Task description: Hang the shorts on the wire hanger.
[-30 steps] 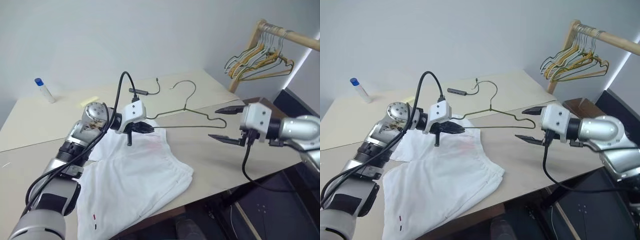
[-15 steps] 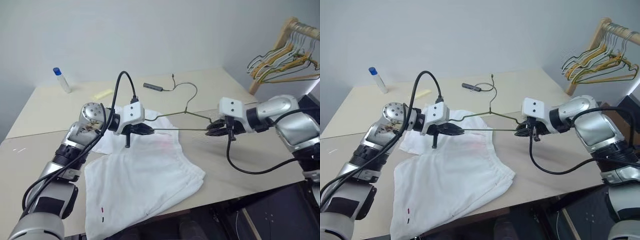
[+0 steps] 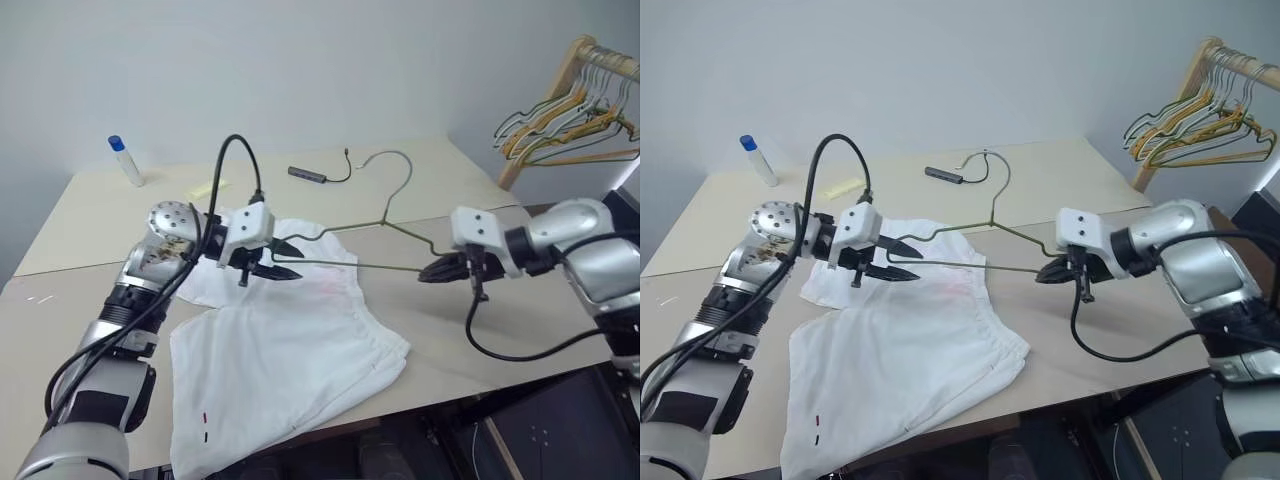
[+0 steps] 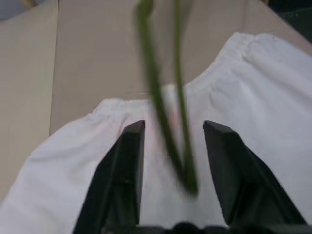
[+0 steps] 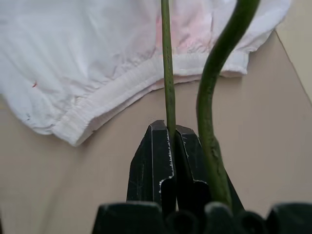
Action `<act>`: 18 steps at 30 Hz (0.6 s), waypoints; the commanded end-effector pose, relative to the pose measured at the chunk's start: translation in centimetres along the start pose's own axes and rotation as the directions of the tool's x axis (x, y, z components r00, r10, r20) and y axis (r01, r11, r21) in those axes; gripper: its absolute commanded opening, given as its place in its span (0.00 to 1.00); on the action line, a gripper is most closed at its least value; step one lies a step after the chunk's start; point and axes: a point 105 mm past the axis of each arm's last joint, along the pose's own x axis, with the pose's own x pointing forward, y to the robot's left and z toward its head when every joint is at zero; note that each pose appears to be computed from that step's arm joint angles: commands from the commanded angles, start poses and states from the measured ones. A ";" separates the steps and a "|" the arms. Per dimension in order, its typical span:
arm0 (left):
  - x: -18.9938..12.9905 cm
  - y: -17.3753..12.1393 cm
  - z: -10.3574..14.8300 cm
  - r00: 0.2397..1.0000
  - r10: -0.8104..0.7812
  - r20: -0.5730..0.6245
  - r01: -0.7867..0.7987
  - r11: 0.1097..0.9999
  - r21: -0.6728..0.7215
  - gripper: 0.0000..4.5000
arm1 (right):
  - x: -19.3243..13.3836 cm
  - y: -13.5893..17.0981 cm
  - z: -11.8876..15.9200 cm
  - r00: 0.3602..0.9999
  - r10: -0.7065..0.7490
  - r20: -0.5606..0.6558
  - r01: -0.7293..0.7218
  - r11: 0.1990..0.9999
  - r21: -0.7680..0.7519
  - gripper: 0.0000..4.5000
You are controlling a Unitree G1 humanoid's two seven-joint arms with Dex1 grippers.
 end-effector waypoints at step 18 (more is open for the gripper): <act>-3.2 -4.8 3.1 0.971 0.066 0.232 -0.021 0.981 -0.191 0.99 | 2.2 6.0 -9.9 0.999 -0.006 0.044 -0.036 0.483 0.875 0.00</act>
